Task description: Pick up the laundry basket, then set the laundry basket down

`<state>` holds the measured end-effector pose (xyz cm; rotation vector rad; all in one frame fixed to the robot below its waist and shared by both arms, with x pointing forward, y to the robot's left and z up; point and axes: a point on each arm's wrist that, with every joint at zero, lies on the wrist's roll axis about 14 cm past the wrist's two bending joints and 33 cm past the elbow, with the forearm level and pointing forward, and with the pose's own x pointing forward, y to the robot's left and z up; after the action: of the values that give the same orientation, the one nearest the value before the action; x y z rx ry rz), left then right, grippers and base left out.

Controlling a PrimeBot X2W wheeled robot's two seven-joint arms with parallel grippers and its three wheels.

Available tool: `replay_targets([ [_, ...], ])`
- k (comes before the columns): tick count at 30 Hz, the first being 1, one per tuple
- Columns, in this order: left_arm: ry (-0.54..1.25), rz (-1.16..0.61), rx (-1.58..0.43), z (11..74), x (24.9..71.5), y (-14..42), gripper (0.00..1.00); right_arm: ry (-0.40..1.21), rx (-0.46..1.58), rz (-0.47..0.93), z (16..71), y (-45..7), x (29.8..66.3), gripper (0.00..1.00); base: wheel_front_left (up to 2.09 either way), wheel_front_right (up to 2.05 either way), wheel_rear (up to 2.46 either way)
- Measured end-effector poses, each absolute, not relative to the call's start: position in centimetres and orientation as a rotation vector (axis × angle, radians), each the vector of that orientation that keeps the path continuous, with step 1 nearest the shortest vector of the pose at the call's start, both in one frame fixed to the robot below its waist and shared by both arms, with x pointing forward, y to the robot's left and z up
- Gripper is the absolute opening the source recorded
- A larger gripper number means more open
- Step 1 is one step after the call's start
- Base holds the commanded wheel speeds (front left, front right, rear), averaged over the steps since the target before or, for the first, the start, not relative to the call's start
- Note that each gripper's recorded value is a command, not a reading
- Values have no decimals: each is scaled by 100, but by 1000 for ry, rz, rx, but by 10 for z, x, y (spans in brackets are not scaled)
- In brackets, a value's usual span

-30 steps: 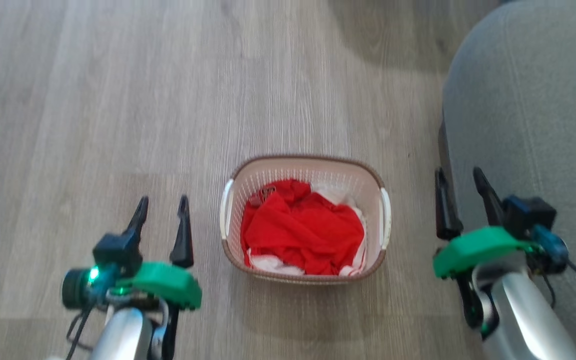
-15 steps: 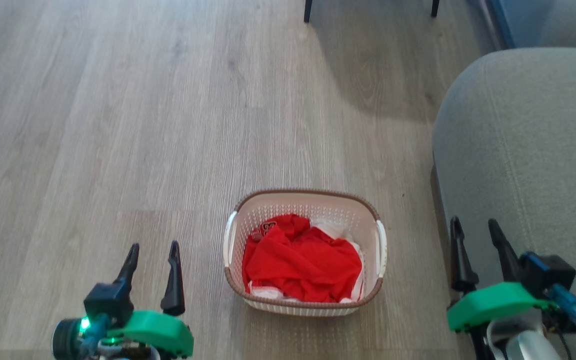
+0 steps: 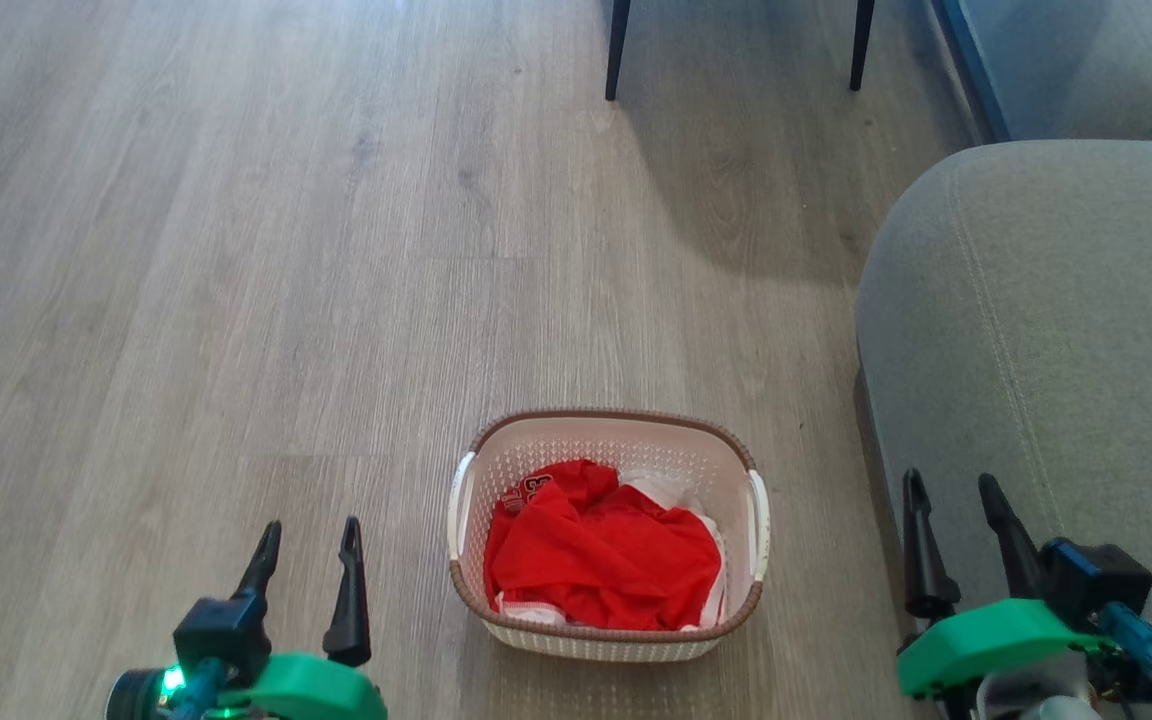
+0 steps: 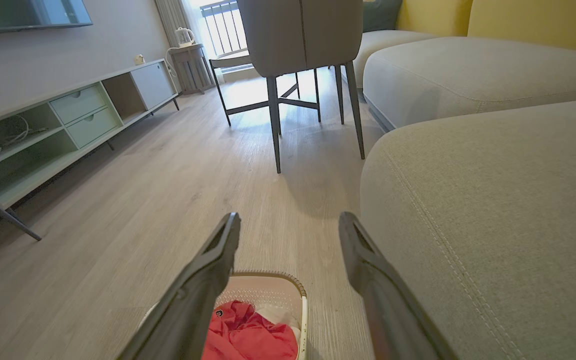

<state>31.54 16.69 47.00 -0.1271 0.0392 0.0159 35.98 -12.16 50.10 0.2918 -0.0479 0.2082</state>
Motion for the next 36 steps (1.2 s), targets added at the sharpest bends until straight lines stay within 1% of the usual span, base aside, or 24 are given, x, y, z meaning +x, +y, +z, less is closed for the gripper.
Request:
replay_targets([
  [8,30,5,-118,473,315,166,100,-52,283,209,502,-122,359,100,0,0,0],
  [9,33,5,-119,472,315,166,0,-49,283,209,501,-122,359,0,0,0,0],
  [13,142,10,-123,439,301,163,0,47,285,195,471,-122,350,0,0,0,0],
  [16,177,20,-152,431,295,163,0,77,311,180,463,-124,345,0,0,0,0],
  [36,208,72,-376,429,305,172,0,111,518,102,459,-138,347,0,0,0,0],
])
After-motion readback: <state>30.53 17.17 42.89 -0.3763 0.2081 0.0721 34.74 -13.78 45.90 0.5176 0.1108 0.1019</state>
